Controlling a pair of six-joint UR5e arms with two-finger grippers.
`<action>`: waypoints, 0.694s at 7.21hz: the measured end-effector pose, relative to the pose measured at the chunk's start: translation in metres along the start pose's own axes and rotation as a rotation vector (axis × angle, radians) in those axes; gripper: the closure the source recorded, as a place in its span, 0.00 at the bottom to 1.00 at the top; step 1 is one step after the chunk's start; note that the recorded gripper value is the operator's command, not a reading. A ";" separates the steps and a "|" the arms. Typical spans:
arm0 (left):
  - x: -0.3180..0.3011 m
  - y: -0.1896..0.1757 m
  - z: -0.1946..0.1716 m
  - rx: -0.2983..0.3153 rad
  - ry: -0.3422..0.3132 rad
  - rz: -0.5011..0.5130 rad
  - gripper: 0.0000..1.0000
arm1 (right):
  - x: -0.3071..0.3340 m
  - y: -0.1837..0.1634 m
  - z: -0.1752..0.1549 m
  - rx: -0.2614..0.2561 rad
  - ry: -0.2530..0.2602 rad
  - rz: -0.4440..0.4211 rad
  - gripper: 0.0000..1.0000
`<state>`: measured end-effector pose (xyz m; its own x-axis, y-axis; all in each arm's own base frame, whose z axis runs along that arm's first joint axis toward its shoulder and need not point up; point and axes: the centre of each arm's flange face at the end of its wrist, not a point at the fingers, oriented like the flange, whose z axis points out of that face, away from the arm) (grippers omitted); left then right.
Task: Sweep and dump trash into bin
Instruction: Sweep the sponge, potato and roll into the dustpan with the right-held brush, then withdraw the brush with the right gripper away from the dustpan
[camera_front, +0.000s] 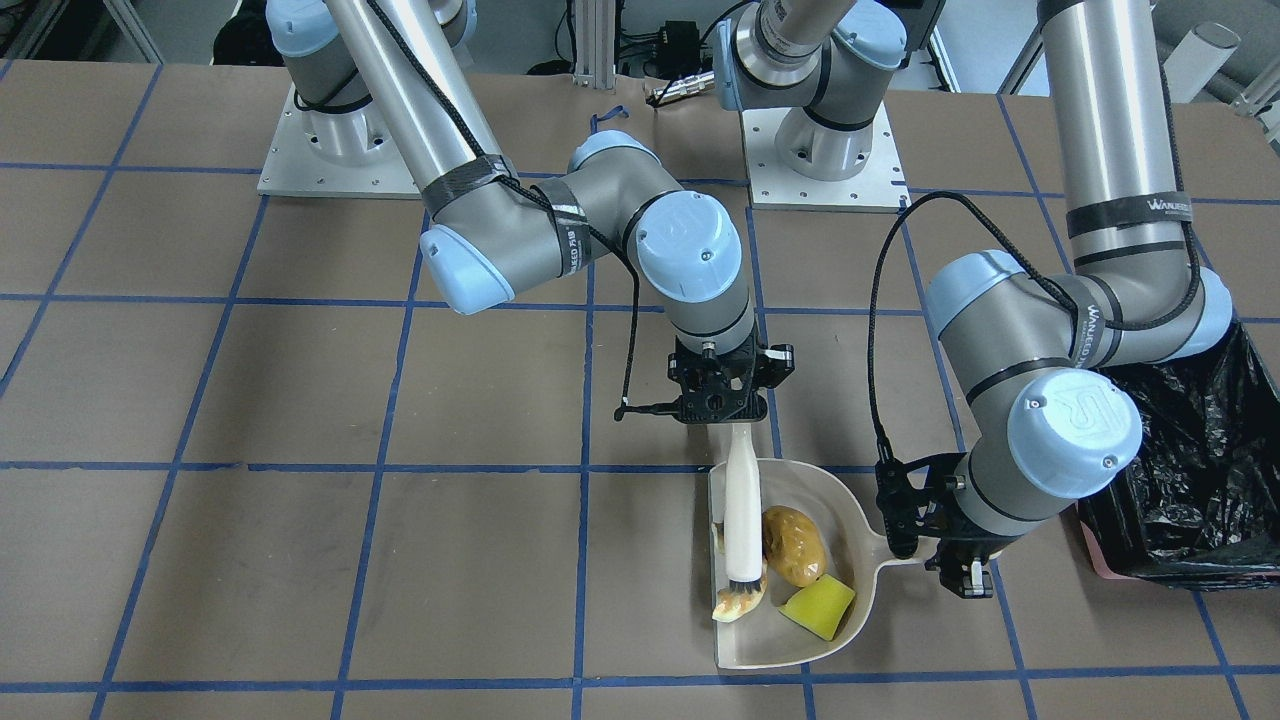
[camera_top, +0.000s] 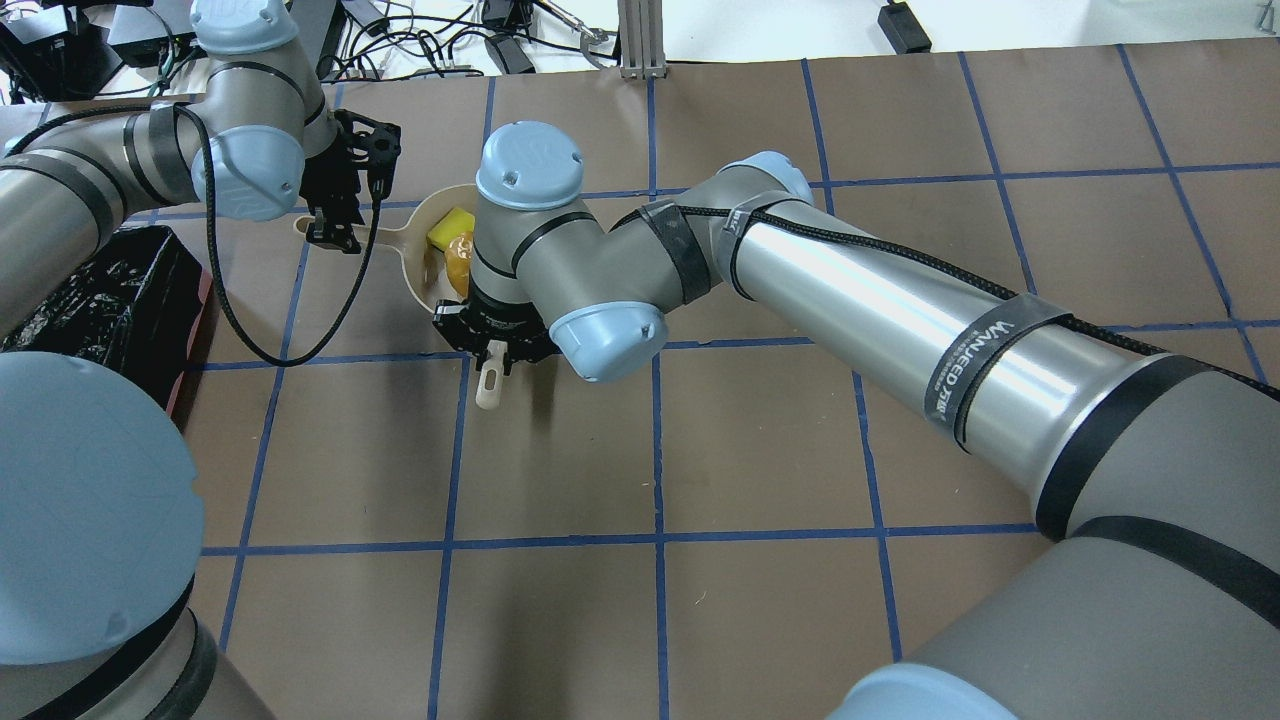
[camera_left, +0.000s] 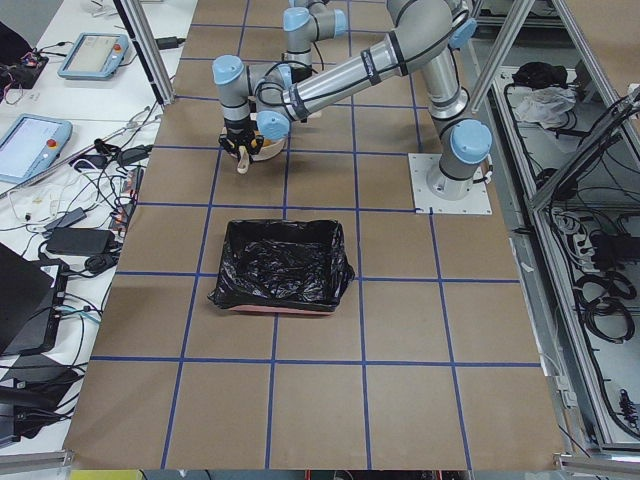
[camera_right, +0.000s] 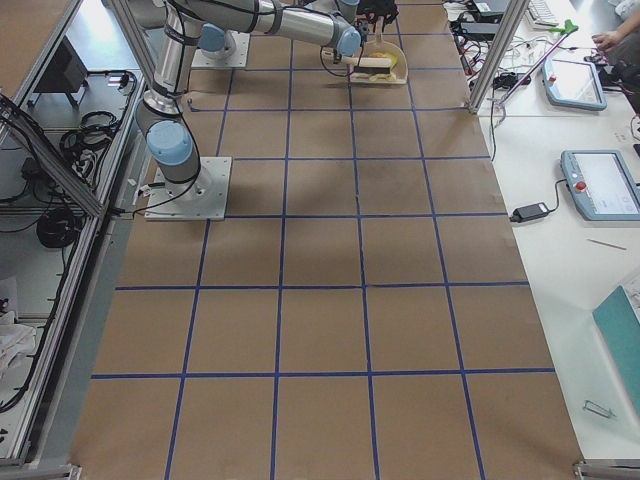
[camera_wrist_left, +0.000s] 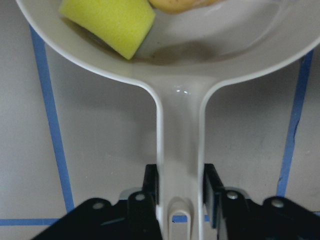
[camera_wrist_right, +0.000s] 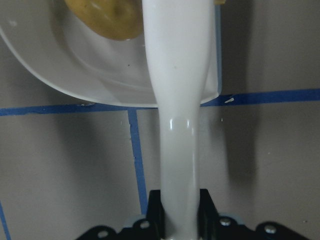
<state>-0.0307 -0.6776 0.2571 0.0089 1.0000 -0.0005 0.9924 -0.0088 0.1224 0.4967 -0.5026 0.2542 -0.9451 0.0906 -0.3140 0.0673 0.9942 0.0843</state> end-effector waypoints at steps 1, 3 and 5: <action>-0.001 0.000 0.001 0.000 0.000 0.001 1.00 | -0.003 0.003 -0.004 -0.001 -0.012 0.018 1.00; -0.001 -0.001 0.002 0.001 0.000 0.002 1.00 | -0.006 0.002 -0.028 0.006 -0.017 0.046 1.00; -0.001 -0.001 0.002 0.001 0.000 0.002 1.00 | 0.017 -0.010 -0.077 0.010 0.076 0.023 1.00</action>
<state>-0.0318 -0.6785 0.2554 0.0105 0.9999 -0.0002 0.9925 -0.0104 0.1217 0.4551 -0.5154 0.3205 -0.9648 0.1095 -0.2390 0.0925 0.9924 0.0813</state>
